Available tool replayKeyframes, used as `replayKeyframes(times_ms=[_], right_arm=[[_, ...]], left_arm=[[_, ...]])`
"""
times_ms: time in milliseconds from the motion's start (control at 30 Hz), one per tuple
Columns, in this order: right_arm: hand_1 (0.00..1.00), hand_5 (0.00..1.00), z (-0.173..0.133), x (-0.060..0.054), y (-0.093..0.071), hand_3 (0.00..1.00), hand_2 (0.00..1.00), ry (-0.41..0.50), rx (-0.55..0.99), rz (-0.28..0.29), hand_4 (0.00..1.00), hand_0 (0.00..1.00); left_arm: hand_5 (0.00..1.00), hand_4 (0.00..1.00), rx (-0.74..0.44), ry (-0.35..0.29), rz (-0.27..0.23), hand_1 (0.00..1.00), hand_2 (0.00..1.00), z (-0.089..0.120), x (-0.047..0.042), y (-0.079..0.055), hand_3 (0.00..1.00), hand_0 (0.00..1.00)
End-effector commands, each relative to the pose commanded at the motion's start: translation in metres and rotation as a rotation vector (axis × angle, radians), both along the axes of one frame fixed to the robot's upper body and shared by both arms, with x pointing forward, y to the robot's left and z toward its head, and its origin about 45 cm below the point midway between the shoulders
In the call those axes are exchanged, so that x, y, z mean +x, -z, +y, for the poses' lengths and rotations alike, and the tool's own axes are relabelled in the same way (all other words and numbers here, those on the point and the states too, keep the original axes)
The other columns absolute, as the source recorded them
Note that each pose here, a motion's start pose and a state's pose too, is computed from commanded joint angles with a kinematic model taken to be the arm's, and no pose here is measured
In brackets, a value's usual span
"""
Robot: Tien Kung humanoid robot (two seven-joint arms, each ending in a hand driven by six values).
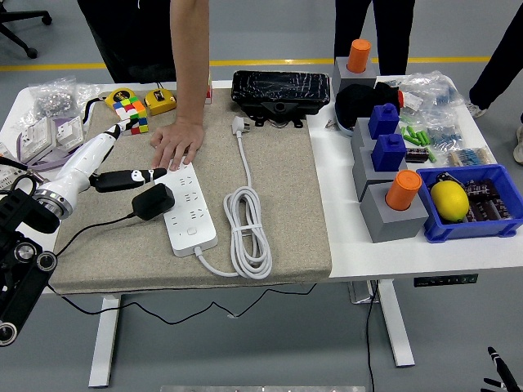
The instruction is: Pick up the plug,place it near the board,insert it into the board,press the button
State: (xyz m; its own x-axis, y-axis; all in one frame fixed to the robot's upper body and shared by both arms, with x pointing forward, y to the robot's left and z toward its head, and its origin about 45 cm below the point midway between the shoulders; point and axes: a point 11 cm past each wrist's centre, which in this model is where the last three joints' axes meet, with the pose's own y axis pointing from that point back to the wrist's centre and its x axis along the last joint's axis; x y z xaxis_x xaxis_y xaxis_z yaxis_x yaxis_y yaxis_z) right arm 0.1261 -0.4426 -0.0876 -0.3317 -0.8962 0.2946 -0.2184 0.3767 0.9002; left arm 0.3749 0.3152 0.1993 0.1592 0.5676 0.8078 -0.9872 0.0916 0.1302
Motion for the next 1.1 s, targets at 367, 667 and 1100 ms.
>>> replayKeyframes(times_ms=[367, 667, 1100], right_arm=[[0.746, 0.998, 0.002, -0.007, 0.003, 0.763, 0.727, 0.008, 0.003, 0.012, 0.998, 0.799], [0.745, 0.998, -0.002, -0.003, 0.000, 0.763, 0.726, 0.015, -0.003, 0.001, 0.998, 0.799], [0.745, 0.998, -0.008, -0.011, 0.000, 0.761, 0.727, 0.023, -0.014, 0.015, 0.998, 0.799]], left_arm=[[0.292, 0.998, 0.010, 0.041, 0.202, 0.922, 0.919, -0.005, -0.0106, 0.042, 0.927, 0.867], [0.335, 0.998, -0.014, 0.029, 0.202, 0.930, 0.922, -0.006, -0.0043, 0.047, 0.938, 0.862], [0.307, 0.998, 0.014, 0.019, 0.236, 0.753, 0.762, -0.004, -0.0086, 0.064, 0.832, 0.712]])
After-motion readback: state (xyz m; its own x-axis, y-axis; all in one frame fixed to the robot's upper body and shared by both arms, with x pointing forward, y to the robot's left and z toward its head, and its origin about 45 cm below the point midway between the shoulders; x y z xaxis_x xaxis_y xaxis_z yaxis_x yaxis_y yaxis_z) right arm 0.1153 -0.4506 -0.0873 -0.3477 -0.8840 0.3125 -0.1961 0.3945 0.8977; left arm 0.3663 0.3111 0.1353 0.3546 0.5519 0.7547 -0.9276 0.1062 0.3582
